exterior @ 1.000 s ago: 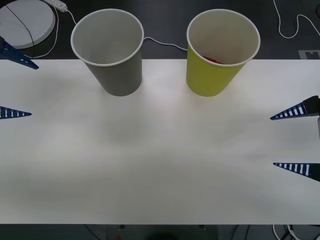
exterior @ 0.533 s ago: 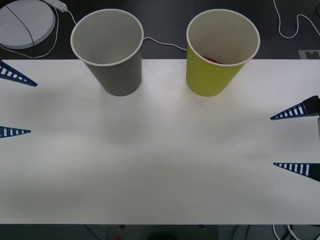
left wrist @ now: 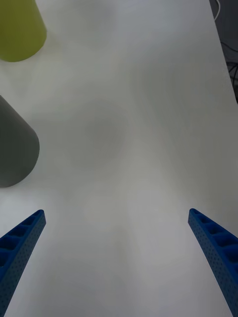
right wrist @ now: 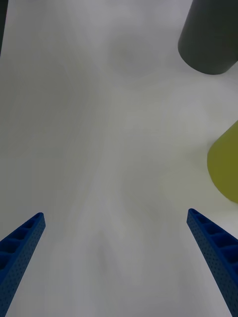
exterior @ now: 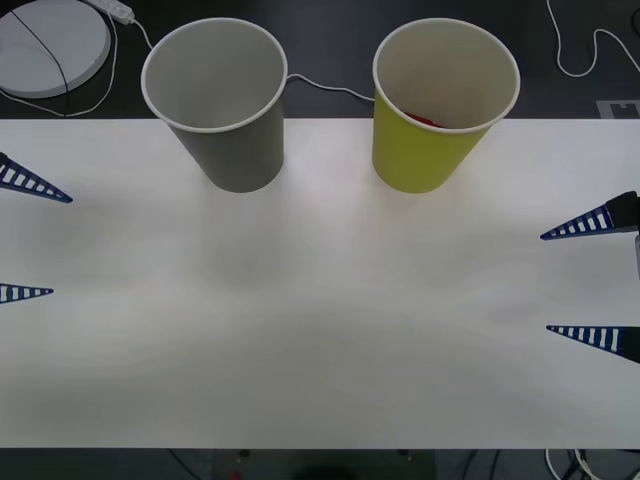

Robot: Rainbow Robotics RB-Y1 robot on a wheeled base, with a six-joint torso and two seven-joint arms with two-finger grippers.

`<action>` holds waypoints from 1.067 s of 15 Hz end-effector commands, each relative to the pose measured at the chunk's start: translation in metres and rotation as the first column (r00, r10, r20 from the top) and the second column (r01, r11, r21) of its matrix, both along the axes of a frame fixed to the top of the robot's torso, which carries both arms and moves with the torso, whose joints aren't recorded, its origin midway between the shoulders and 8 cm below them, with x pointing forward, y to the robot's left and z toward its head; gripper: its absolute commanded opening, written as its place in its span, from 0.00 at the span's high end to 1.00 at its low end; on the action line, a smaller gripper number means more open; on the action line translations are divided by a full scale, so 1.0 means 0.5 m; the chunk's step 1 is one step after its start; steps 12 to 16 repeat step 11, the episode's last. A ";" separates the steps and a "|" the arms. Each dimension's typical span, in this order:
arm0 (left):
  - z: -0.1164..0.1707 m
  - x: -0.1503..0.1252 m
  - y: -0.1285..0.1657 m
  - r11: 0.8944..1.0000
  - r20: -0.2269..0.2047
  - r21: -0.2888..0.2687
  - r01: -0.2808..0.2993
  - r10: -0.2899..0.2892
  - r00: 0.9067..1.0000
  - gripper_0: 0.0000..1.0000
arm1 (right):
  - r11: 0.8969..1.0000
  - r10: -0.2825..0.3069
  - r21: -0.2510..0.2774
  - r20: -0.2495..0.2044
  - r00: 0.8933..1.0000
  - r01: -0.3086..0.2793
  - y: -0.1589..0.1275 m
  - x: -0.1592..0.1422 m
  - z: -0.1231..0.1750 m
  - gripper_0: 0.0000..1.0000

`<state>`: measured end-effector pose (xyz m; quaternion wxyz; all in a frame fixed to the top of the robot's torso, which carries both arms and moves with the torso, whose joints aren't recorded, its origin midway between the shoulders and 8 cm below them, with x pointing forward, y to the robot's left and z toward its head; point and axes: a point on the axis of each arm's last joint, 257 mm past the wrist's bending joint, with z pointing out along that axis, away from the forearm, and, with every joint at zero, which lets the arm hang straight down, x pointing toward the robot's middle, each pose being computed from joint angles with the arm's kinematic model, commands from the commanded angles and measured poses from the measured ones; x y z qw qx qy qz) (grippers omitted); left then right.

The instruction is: Put the can into the green bin and the plastic bottle into the gray bin

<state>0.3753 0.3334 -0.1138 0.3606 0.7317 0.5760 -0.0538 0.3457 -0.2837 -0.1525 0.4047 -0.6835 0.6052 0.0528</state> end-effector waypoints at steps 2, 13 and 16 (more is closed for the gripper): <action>-0.005 -0.001 0.000 1.000 -0.005 0.002 0.000 0.000 1.000 0.00 | 1.000 0.000 0.000 0.000 1.000 0.000 0.000 0.000 0.000 0.00; -0.017 -0.005 -0.005 1.000 -0.020 0.005 0.009 -0.009 1.000 0.00 | 1.000 0.000 0.000 0.000 1.000 0.000 0.000 0.000 0.000 0.00; -0.017 -0.005 -0.005 1.000 -0.020 0.005 0.009 -0.009 1.000 0.00 | 1.000 0.000 0.000 0.000 1.000 0.000 0.000 0.000 0.000 0.00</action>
